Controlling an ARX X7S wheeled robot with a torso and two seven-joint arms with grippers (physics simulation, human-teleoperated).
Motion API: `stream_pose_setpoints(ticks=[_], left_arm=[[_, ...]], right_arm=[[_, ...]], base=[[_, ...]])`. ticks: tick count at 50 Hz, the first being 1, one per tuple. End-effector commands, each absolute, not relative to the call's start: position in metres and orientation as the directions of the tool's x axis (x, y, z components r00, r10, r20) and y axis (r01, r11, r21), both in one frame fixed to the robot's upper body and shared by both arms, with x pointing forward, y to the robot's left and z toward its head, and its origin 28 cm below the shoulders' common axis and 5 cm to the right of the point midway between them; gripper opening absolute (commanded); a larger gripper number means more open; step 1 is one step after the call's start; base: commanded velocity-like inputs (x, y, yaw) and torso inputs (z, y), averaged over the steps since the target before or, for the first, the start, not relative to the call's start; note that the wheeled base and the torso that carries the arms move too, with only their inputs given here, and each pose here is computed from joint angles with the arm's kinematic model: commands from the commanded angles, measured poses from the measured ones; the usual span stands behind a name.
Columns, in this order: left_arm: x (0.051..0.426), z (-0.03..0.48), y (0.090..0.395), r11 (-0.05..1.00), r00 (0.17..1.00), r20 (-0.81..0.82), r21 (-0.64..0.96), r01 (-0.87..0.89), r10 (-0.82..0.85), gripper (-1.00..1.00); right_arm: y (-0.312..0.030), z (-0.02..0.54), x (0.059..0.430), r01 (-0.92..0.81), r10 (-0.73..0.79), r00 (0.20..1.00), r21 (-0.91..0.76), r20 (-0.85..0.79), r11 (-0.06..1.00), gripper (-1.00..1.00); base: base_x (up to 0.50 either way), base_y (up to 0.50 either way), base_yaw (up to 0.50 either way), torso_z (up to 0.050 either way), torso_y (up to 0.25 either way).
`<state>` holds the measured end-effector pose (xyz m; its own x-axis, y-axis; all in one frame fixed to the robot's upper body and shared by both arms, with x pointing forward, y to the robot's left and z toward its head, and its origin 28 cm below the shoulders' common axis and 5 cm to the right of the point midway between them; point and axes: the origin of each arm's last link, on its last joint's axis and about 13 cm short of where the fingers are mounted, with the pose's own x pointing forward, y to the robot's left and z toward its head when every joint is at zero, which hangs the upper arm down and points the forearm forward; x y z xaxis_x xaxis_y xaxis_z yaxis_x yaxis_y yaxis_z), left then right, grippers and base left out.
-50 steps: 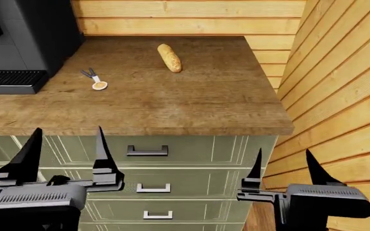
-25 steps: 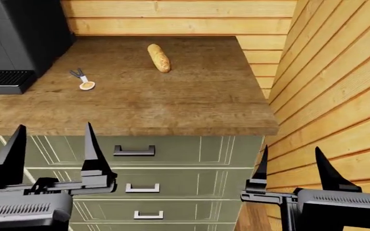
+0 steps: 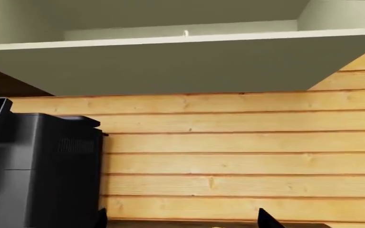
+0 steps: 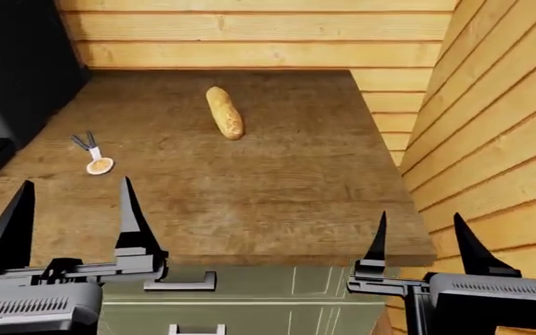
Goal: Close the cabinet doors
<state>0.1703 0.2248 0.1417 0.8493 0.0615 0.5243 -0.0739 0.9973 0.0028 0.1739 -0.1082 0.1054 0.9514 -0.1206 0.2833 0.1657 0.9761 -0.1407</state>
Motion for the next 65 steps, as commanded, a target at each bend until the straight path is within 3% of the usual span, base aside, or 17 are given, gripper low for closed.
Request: stream_pose_setpoints(ticks=[1, 25, 33, 50, 65], left_arm=[[0.169, 0.142, 0.224, 0.998, 0.848, 0.527, 0.008, -0.069, 0.055, 1.0], [0.168, 0.143, 0.225, 0.998, 0.848, 0.528, -0.003, -0.063, 0.055, 1.0], [0.169, 0.142, 0.224, 0.998, 0.849, 0.525, 0.001, -0.061, 0.052, 1.0], [0.169, 0.149, 0.221, 0.997, 0.844, 0.535, 0.027, -0.066, 0.041, 1.0], [0.167, 0.153, 0.22, 0.998, 0.837, 0.546, 0.03, -0.062, 0.036, 1.0]], right_arm=[[-0.108, 0.105, 0.174, 0.161, -0.117, 0.953, -0.142, 0.28, 0.977, 1.0], [-0.107, 0.107, 0.173, 0.162, -0.116, 0.951, -0.143, 0.287, 0.976, 1.0], [-0.108, 0.108, 0.171, 0.15, -0.104, 0.938, -0.12, 0.33, 0.981, 1.0], [-0.14, 0.129, 0.166, 0.234, -0.254, 0.831, 0.104, 0.494, 0.967, 1.0], [-0.144, 0.169, 0.141, 0.227, -0.265, 0.737, 0.142, 0.621, 0.964, 1.0]], base=[[0.5, 0.0, 0.0, 0.0, 0.0], [0.5, 0.0, 0.0, 0.0, 0.001], [0.0, 0.0, 0.0, 0.0, 0.0], [0.0, 0.0, 0.0, 0.0, 0.0], [0.0, 0.0, 0.0, 0.0, 0.0]])
